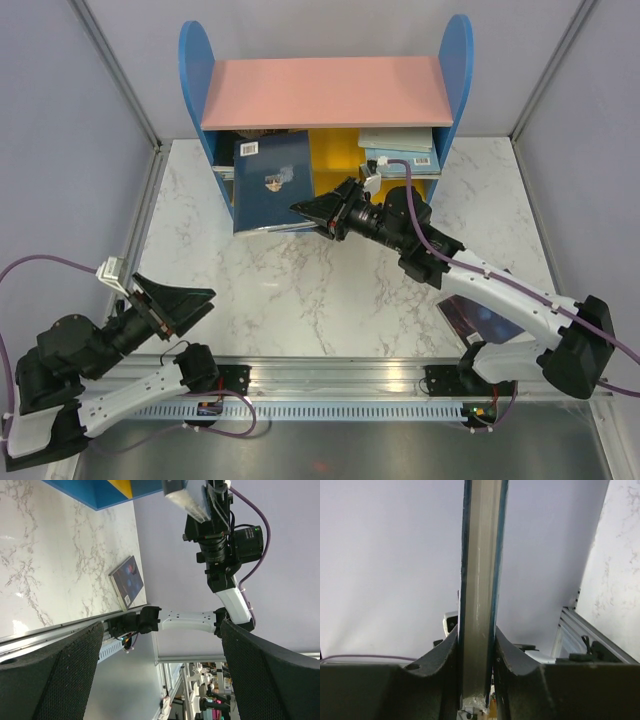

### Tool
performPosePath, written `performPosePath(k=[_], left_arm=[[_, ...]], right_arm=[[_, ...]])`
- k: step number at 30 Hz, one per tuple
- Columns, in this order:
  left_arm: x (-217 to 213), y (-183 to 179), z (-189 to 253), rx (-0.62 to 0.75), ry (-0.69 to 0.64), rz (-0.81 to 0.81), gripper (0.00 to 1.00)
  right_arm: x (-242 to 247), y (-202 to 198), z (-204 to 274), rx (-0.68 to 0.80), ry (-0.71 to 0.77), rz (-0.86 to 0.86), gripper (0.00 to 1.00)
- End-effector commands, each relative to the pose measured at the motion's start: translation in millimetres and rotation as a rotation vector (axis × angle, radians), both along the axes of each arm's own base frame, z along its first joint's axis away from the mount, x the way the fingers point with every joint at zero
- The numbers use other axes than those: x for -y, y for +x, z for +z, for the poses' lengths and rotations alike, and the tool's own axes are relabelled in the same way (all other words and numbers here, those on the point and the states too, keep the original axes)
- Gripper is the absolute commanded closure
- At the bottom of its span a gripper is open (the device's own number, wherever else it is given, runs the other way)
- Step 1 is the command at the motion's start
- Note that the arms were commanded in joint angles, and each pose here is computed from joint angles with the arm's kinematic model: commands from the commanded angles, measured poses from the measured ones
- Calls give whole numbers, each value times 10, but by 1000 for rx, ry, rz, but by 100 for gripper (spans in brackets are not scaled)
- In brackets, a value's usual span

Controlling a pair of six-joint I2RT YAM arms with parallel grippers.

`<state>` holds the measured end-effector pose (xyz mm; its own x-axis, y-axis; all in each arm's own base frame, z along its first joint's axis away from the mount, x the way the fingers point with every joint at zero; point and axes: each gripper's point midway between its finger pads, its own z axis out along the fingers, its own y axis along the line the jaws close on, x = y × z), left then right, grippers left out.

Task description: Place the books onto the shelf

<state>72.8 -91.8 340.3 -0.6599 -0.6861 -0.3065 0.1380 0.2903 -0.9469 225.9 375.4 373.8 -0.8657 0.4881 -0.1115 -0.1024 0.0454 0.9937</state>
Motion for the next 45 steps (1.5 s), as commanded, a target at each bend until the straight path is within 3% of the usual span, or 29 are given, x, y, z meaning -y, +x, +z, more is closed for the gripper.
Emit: performPosePath(k=[1,10,28,31,32,35,38,45], left_arm=[[-154,4,31,30,9,40,0],[-293,-8,28,29,11,72,0],[-425,-36,39,30,-20,97,1],[-431,-30,32,28,-18,102,1],[-433,-28,28,27,-17,103,1],[-440,-23,9,26,-14,108,1],[-429,-18,-27,16,-15,109,1],[-390,-13,-64,3,-11,102,1]], right_arm=[[202,-111,1197,228,340,22,100],[122,242,1210,215,339,-26,100],[-560,1365,744,94,236,-139,100],[-607,1400,654,77,228,-125,89],[-605,1391,640,75,225,-122,74],[-557,1361,532,55,203,-133,51],[-490,1321,423,34,186,-140,46],[-411,1216,242,0,163,-134,44]])
